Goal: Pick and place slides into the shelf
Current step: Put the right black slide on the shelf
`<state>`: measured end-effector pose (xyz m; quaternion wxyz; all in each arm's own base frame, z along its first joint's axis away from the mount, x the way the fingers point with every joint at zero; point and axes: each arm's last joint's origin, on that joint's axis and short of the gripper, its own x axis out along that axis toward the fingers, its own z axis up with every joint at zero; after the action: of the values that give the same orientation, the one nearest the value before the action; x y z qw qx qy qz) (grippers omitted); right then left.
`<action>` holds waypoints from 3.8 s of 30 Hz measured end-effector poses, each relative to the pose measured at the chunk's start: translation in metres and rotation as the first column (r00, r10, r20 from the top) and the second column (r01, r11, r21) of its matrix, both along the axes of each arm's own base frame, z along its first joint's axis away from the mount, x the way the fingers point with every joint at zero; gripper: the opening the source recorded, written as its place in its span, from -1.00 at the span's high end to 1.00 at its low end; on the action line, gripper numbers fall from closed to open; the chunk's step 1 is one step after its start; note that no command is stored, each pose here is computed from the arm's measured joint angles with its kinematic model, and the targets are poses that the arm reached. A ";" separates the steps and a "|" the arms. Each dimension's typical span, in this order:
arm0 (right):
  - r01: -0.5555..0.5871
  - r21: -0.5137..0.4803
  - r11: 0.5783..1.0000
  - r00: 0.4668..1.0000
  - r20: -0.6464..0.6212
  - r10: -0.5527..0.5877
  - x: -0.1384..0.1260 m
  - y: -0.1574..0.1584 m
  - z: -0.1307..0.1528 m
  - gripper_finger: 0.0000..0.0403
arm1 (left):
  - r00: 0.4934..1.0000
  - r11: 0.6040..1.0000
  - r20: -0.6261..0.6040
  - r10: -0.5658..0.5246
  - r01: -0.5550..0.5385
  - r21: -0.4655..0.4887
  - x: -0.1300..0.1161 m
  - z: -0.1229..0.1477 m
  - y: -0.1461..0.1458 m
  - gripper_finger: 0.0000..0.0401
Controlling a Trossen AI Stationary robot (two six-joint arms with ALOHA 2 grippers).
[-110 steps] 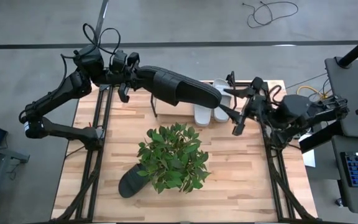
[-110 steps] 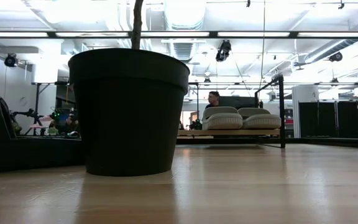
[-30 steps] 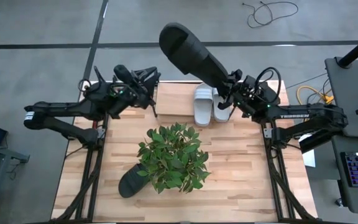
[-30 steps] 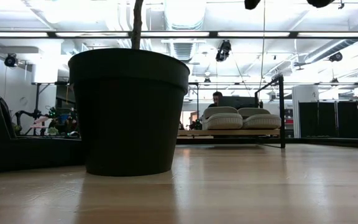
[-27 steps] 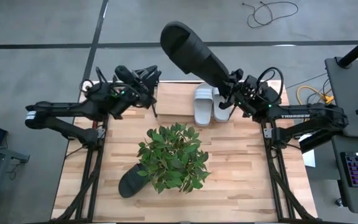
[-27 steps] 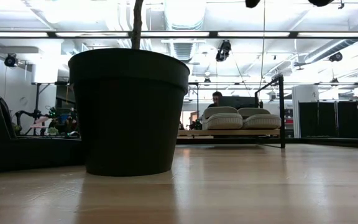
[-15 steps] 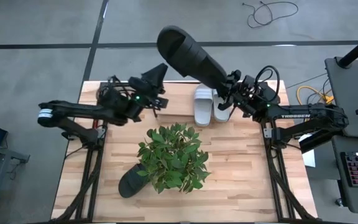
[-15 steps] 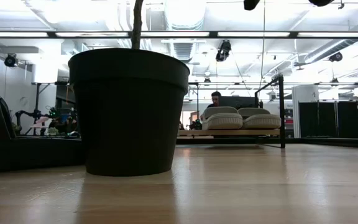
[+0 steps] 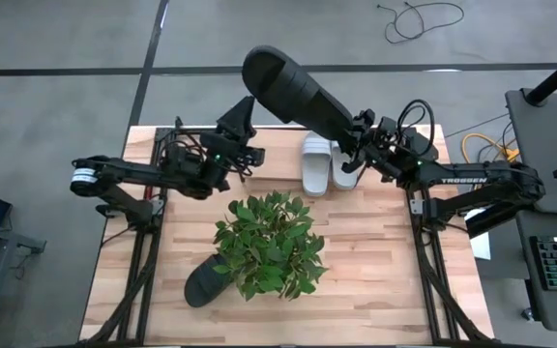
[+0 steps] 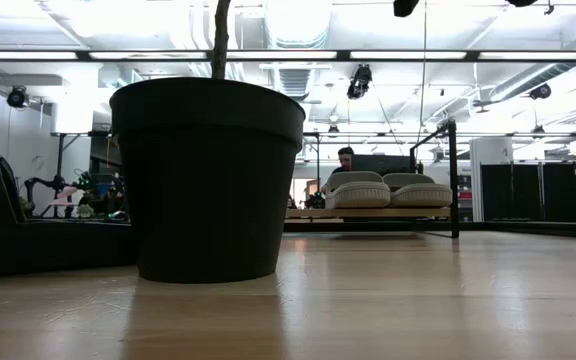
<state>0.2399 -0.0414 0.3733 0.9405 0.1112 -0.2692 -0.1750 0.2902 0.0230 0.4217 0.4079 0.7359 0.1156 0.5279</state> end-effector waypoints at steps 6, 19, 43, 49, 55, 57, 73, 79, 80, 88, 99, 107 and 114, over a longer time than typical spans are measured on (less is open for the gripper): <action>-0.019 0.006 1.000 1.000 0.000 0.019 0.000 0.000 0.000 0.73 | 1.000 1.000 -0.024 0.016 -0.016 -0.001 -0.003 0.003 0.002 0.37; -0.068 0.007 0.998 0.997 0.028 0.068 -0.006 0.002 0.005 0.73 | 0.994 0.998 -0.095 0.056 -0.056 -0.003 0.005 -0.005 0.010 0.37; -0.126 0.128 0.984 0.988 -0.072 0.136 0.001 0.003 -0.008 0.73 | 0.994 0.998 -0.082 0.066 -0.065 0.005 0.005 -0.006 0.014 0.37; -0.145 0.138 0.980 0.983 -0.091 0.159 0.003 0.008 -0.010 0.73 | 0.990 0.994 -0.092 0.110 -0.108 0.023 0.003 -0.006 0.018 0.37; -0.159 0.149 0.976 0.974 -0.138 0.180 0.005 0.009 -0.015 0.73 | 0.988 0.992 -0.096 0.124 -0.122 0.026 0.003 -0.006 0.019 0.37; -0.181 0.154 0.971 0.967 -0.154 0.205 0.006 0.010 -0.017 0.73 | 0.988 0.992 -0.090 0.124 -0.122 0.022 0.002 -0.005 0.020 0.37; -0.179 0.076 0.981 0.973 -0.137 0.188 0.003 0.012 0.000 0.58 | 0.998 0.986 0.055 0.019 -0.010 -0.165 0.001 -0.004 0.025 0.84; -0.230 -0.005 0.973 0.967 -0.114 0.227 -0.003 0.015 0.016 0.16 | 0.995 0.979 0.100 0.017 0.003 -0.206 -0.006 0.001 0.030 0.84; -0.234 -0.010 0.972 0.967 -0.109 0.232 -0.004 0.015 0.018 0.13 | 0.994 0.977 0.106 0.028 -0.005 -0.214 -0.009 0.003 0.031 0.84; -0.247 -0.084 0.965 0.960 -0.156 0.232 -0.022 0.022 0.025 0.05 | 0.982 0.950 0.150 0.111 -0.060 -0.307 -0.035 0.014 0.040 0.84; -0.269 -0.139 0.953 0.948 -0.214 0.237 -0.045 0.034 0.031 0.06 | 0.991 0.770 0.060 -0.118 0.129 -0.624 -0.066 0.001 0.044 0.84; -0.268 -0.173 0.948 0.945 -0.240 0.223 -0.044 0.036 0.030 0.12 | 0.912 0.567 0.117 -0.394 0.342 -0.750 -0.087 -0.007 0.048 0.85; -0.326 -0.353 0.877 0.930 -0.287 0.230 -0.044 0.040 0.030 0.12 | 0.917 0.504 0.068 -0.394 0.277 -0.818 -0.085 -0.021 0.065 0.85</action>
<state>0.1962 -0.0018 0.4030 0.9840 -0.0642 -0.1662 0.0086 0.2049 0.0884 0.4008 0.7852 0.5056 0.2251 0.2776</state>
